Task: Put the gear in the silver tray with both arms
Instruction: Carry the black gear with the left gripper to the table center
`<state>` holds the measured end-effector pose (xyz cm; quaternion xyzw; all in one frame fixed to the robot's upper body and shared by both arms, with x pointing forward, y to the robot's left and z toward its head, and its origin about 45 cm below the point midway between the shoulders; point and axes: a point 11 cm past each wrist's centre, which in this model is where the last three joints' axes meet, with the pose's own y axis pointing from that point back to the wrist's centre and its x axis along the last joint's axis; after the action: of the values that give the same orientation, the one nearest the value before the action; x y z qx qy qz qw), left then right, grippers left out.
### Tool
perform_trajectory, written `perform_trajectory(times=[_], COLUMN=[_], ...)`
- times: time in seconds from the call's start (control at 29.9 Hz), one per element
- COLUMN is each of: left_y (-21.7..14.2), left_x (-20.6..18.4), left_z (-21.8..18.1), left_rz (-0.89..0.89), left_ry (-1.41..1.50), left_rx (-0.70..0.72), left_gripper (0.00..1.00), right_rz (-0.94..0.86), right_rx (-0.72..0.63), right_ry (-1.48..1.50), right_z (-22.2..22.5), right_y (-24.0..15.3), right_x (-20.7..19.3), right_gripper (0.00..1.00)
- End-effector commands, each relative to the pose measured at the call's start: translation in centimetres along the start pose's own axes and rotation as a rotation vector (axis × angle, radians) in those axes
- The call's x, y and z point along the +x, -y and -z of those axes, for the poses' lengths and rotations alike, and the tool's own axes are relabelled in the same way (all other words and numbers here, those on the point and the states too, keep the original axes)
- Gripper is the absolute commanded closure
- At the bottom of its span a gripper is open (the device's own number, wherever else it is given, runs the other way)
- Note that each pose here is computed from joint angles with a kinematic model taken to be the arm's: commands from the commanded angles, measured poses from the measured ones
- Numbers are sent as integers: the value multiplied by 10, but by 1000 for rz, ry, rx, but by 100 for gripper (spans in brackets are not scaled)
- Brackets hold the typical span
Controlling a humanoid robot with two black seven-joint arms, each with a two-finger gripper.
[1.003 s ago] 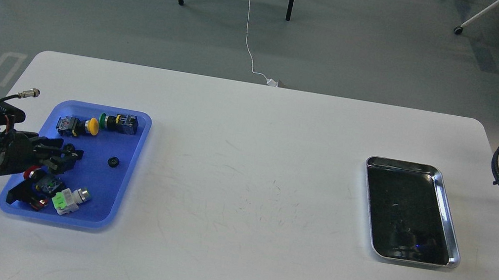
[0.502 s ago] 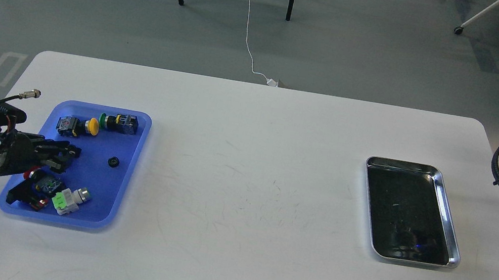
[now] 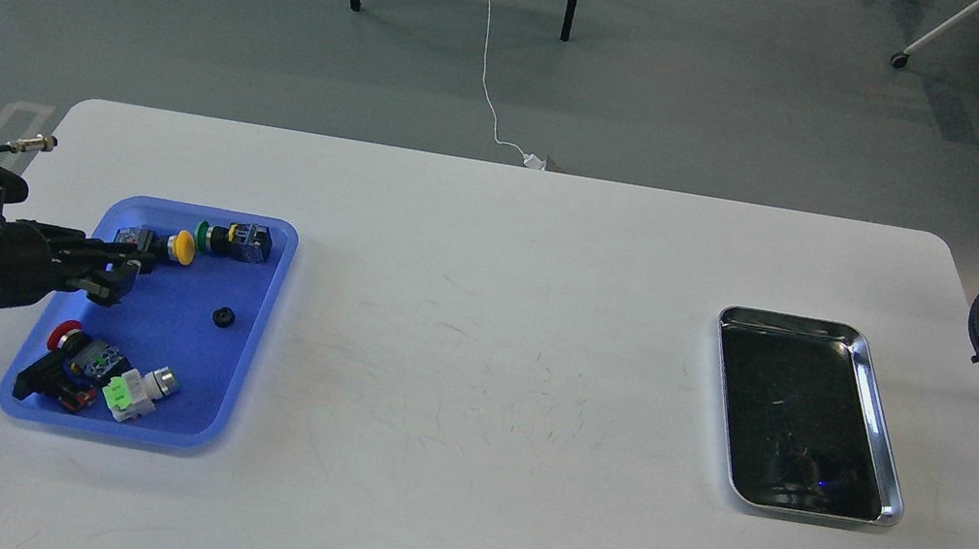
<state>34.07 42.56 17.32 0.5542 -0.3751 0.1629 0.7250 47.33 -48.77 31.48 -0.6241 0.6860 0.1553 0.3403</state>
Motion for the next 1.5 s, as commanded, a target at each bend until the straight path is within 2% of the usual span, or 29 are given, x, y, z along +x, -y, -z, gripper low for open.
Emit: perform_trajectory(times=[0.0, 0.17, 0.27, 0.43, 0.54, 0.67, 0.77, 1.04, 1.34, 1.47], left_y=[-12, -13, 8, 39, 65, 95, 114, 137, 162, 169], left_x=[52, 122, 150, 169, 161, 145, 117, 82, 43, 40], left_z=[-24, -72, -118, -191, -245, -289, -322, -349, -380, -371], left_rz=[-95, -209, -227, -203, -170, -132, -67, -10, 45, 53], left_ry=[62, 157, 200, 253, 280, 276, 332, 340, 319, 306], left_rx=[-73, -180, -282, -408, -494, -552, -597, -604, -612, -580], left_gripper=[88, 88, 88, 88, 88, 88, 88, 87, 86, 86], right_rz=[-2, 7, 2, 11, 27, 44, 45, 12, 52, 56], right_rx=[14, -3, -50, -82, -117, -224, -284, -369, -379, -376], right_ry=[-12, -34, -55, -109, -150, -168, -178, -195, -167, -166], right_z=[11, 17, 12, 31, 42, 29, 24, 17, 8, 8], right_y=[0, -10, -28, -49, -61, -93, -113, -148, -147, -146], right_x=[2, 11, 27, 39, 42, 48, 53, 68, 54, 53], right_gripper=[0, 0, 0, 0, 0, 0, 0, 0, 0, 0])
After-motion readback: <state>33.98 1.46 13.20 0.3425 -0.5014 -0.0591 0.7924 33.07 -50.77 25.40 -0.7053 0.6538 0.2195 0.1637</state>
